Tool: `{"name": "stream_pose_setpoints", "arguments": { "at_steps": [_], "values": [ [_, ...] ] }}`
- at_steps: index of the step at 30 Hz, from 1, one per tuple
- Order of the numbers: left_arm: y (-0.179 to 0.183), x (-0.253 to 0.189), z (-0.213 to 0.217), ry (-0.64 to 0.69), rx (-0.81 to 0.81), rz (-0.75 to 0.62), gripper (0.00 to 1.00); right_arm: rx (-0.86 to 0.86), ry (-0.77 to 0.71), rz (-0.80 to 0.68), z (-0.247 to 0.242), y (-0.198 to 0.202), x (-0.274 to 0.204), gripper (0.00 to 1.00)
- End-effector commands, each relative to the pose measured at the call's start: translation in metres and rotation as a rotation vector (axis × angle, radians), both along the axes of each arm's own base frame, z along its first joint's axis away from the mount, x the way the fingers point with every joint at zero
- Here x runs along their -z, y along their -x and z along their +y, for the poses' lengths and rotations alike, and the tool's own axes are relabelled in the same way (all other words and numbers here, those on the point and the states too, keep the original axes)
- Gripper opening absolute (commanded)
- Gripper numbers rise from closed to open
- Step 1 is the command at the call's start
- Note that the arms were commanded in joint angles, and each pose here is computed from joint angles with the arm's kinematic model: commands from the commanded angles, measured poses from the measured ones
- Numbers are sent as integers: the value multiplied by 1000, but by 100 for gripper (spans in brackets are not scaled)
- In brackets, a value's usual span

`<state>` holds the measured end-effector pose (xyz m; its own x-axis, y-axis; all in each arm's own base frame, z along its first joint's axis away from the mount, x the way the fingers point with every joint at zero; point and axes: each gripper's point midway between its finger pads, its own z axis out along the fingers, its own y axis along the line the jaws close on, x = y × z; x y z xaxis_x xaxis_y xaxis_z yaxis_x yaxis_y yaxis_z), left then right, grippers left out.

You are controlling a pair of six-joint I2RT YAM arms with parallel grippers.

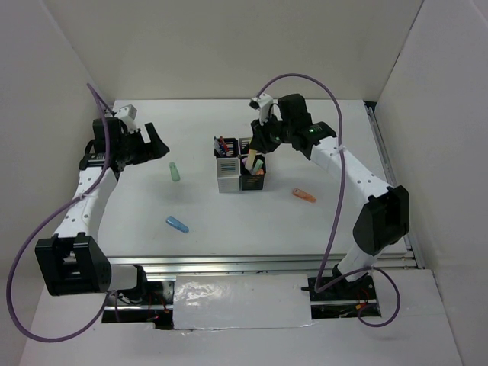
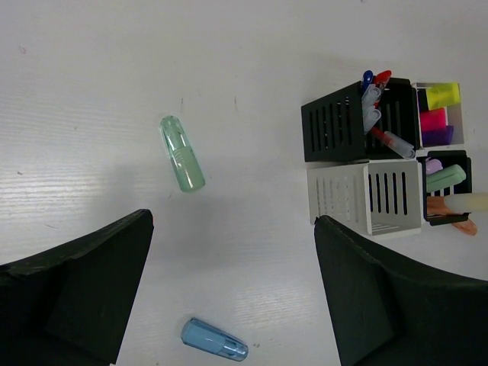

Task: Sort the stationery into containers
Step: Place the pen in the storage box.

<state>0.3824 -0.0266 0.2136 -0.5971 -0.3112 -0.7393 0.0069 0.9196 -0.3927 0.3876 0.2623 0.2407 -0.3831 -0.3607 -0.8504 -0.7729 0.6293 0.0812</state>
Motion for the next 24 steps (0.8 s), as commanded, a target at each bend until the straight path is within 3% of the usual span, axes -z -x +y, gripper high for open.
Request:
{"name": "stream_pose_setpoints", "arguments": {
  "at_steps": [1, 24],
  "values": [
    [-8, -10, -2, -37, 9, -42, 99, -7, -12, -55, 8, -8, -1, 0],
    [-11, -11, -13, -100, -9, -86, 99, 11, 30, -97, 12, -19, 45, 0]
  ]
}}
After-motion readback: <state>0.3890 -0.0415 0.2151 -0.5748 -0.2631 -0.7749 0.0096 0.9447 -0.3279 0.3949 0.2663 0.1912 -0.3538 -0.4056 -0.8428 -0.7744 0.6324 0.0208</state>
